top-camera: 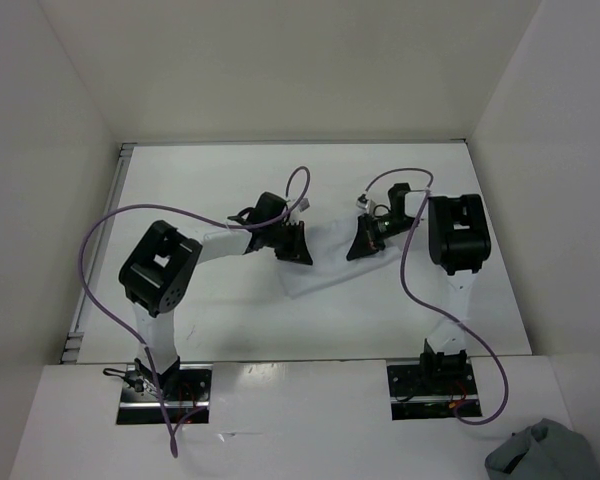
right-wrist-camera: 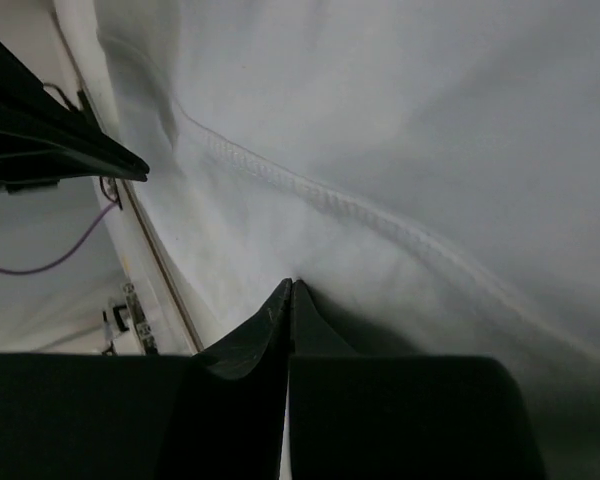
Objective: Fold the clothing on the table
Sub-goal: Fold the skirt
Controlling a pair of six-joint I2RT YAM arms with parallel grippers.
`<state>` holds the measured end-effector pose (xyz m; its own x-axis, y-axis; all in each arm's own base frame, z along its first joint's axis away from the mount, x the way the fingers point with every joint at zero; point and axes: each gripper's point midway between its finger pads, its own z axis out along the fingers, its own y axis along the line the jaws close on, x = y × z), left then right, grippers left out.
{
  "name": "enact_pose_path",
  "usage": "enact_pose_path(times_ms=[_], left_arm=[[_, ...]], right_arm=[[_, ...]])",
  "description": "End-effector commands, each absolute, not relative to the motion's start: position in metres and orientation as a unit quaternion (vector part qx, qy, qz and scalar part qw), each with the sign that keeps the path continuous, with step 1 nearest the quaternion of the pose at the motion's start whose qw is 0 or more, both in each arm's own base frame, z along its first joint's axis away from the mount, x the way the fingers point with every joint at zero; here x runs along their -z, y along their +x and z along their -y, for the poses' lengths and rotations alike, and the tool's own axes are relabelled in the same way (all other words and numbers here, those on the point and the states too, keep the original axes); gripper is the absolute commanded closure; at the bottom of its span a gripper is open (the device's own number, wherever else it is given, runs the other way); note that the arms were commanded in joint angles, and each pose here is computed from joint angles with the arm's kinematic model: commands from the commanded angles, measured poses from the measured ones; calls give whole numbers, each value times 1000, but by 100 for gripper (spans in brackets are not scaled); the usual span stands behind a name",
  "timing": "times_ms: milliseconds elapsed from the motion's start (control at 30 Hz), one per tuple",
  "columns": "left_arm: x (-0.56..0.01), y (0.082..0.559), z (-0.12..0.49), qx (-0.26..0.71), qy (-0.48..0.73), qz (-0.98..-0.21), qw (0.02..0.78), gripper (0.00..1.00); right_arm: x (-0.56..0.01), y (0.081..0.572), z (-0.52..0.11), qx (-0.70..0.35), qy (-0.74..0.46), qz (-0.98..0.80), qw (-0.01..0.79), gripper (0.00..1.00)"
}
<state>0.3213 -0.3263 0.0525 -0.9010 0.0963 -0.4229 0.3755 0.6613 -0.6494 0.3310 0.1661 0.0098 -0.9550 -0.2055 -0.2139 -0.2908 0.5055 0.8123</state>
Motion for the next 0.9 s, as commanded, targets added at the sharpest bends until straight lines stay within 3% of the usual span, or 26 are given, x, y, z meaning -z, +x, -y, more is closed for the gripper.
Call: enact_pose_path(times_ms=[0, 100, 233, 500, 600, 700, 867], left_arm=[[-43, 335, 326, 368, 126, -901, 194, 100], [-29, 334, 323, 355, 113, -910, 181, 100], [-20, 333, 316, 334, 98, -921, 173, 100], [7, 326, 306, 306, 81, -936, 152, 100], [-8, 326, 313, 320, 85, -930, 162, 100], [-22, 330, 318, 324, 86, -926, 176, 100], [-26, 331, 319, 322, 90, -926, 174, 100]], right_arm=[[-3, 372, -129, -416, -87, -897, 124, 100], [-18, 369, -126, -479, -63, -868, 113, 99], [5, 373, -109, -436, -37, -892, 113, 99], [-38, 383, -90, -494, -41, -850, 177, 96], [-80, 364, -112, -546, -126, -802, 207, 95], [-101, 347, -148, -589, -162, -771, 183, 95], [-85, 342, -194, -578, -210, -775, 148, 95]])
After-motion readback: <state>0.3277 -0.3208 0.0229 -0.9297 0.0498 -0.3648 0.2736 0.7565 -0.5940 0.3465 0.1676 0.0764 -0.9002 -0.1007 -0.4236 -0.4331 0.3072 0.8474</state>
